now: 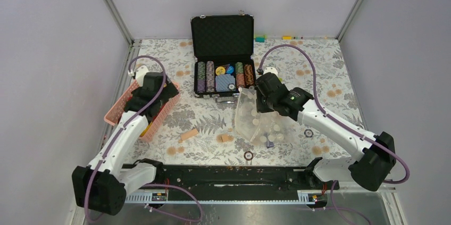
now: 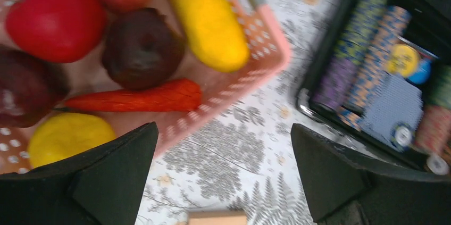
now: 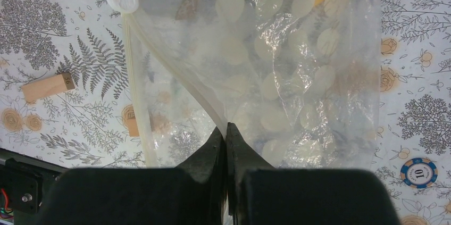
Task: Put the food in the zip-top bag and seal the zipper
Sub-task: Move the bin to the center of the board.
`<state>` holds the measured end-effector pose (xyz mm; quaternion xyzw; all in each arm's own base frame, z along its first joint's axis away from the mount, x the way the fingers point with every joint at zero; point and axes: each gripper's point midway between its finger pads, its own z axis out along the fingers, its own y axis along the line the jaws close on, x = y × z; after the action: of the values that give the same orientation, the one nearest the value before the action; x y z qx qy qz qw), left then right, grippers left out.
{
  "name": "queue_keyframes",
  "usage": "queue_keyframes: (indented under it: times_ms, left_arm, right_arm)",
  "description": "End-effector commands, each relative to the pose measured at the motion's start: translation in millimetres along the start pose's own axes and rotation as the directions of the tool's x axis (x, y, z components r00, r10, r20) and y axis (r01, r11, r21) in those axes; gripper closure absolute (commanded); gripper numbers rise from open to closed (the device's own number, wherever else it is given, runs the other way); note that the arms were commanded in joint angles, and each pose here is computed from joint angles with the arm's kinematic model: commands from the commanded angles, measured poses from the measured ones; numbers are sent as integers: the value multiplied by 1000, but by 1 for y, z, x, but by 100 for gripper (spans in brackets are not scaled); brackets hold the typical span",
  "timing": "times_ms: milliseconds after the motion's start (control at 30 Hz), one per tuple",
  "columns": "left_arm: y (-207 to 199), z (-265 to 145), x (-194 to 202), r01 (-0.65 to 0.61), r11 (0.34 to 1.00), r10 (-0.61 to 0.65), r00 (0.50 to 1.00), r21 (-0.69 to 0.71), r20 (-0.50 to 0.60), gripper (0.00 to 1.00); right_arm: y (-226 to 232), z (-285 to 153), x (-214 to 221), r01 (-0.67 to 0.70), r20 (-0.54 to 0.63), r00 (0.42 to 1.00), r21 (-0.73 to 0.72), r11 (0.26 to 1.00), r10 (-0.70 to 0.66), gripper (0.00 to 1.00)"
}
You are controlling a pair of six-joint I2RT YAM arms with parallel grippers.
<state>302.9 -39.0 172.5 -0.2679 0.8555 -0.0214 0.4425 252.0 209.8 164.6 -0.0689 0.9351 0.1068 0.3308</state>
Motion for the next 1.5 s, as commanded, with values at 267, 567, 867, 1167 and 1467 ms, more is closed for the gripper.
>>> queue_keyframes:
  times_ms: [267,567,867,1167,1467]
  left_arm:
    - [34,62,9,-58,995,51,995,-84,-88,1]
    - [-1,67,96,78,987,-14,917,144,-399,1]
    - [-19,19,138,195,929,-14,867,313,-498,1]
    - [-86,-42,179,189,860,103,845,474,-524,1]
    - [-111,-72,168,67,849,216,862,525,-459,1]
  right_arm:
    - [10,1,-5,5,19,1000,-42,999,-4,100]
    - [9,-2,-5,9,23,1000,-48,999,-7,100]
    - [5,-7,-9,8,51,999,-36,999,-6,100]
    - [4,-6,-8,9,46,999,-32,999,-7,100]
    - [-3,-10,-8,12,58,998,-8,1000,-12,100]
